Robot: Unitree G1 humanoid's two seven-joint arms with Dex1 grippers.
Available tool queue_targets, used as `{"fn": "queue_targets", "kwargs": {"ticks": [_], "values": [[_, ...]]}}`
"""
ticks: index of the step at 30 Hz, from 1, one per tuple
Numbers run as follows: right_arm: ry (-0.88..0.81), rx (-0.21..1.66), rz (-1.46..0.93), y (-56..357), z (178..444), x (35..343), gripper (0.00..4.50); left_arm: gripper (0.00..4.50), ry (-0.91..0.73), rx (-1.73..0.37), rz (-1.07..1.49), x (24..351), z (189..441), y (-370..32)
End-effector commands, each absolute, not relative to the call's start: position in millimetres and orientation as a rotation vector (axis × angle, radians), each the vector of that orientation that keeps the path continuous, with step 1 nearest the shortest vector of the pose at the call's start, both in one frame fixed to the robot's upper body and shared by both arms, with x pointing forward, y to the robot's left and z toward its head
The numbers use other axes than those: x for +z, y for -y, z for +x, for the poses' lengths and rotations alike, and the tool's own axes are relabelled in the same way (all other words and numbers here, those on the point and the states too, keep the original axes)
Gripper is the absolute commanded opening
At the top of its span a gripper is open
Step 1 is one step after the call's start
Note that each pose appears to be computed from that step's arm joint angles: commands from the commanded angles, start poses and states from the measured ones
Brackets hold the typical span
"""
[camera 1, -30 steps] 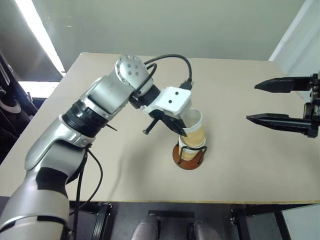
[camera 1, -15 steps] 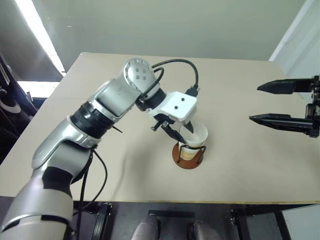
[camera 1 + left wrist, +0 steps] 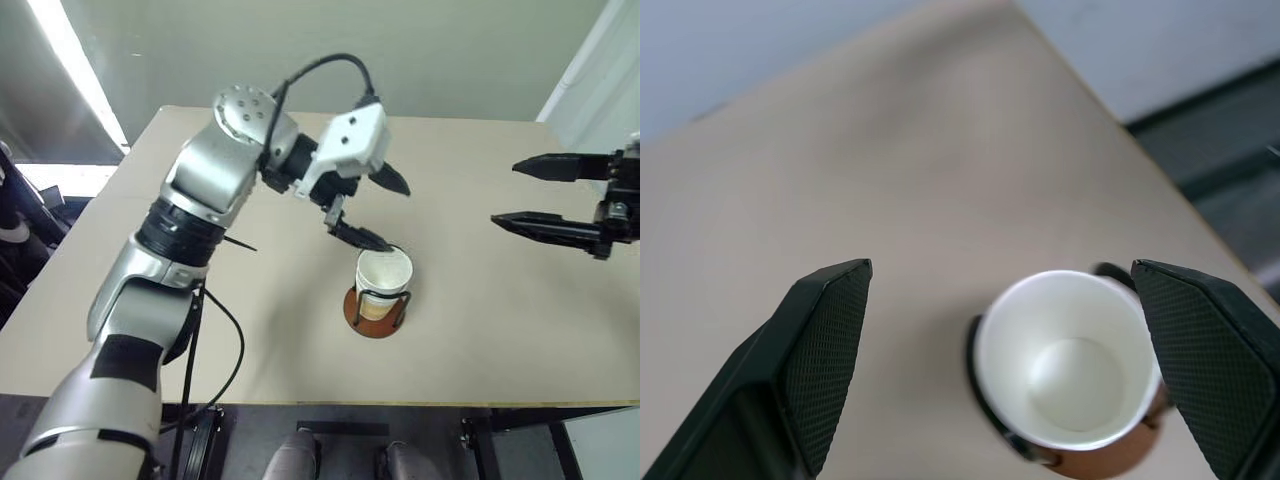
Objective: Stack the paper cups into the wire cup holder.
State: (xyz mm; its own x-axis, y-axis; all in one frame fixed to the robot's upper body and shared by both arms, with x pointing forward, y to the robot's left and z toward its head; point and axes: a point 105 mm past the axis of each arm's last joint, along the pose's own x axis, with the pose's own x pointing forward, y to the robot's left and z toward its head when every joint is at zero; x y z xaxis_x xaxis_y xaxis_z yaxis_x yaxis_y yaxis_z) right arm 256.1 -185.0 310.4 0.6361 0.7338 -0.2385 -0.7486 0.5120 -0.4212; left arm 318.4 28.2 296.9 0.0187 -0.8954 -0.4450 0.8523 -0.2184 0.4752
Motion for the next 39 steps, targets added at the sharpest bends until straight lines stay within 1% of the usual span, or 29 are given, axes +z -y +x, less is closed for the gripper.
{"fn": "queue_targets", "kwargs": {"ticks": [1,6,9,11,15,17,19,21,23,25,29,32,35,38,39], "values": [[-0.009,0.797,-0.469,194,280,297,3.67,4.44,0.119,-1.44,0.636,308,334,-48],[0.009,0.662,-0.307,210,320,272,3.67,4.44,0.117,-1.116,0.373,293,364,-94],[0.017,0.535,-0.275,228,343,258,3.67,4.44,0.098,-0.868,0.247,280,387,-124],[0.037,0.426,-0.245,245,358,252,3.67,4.44,0.118,-0.715,0.21,273,399,-144],[0.065,0.203,-0.21,283,380,243,3.67,4.44,0.149,-0.444,0.12,263,413,-187],[0.043,0.121,-0.142,297,388,231,3.67,4.44,0.15,-0.324,0.116,252,416,-211],[0.025,0.053,-0.104,307,391,216,3.67,4.44,0.138,-0.226,0.092,236,415,-231],[0.024,-0.009,-0.046,315,392,202,3.67,4.44,0.114,-0.165,0.137,216,411,-246],[0.01,-0.07,0.002,322,390,185,3.67,4.44,0.075,-0.14,0.147,194,406,-256],[-0.013,-0.117,-0.01,328,387,169,3.67,4.44,0.036,-0.124,0.127,175,400,-264],[-0.04,-0.197,-0.017,341,381,147,3.67,4.44,0.0,-0.097,0.151,149,391,-279],[-0.039,-0.268,-0.012,353,379,139,3.67,4.44,-0.029,-0.049,0.144,136,389,-291],[0.0,-0.383,0.035,371,373,137,3.67,4.44,-0.06,0.019,0.101,117,384,-301],[0.002,-0.42,0.028,379,371,134,3.67,4.44,-0.045,0.072,0.065,111,381,-307],[0.008,-0.425,0.057,381,371,134,3.84,4.48,-0.043,0.091,0.064,109,380,-309]]}}
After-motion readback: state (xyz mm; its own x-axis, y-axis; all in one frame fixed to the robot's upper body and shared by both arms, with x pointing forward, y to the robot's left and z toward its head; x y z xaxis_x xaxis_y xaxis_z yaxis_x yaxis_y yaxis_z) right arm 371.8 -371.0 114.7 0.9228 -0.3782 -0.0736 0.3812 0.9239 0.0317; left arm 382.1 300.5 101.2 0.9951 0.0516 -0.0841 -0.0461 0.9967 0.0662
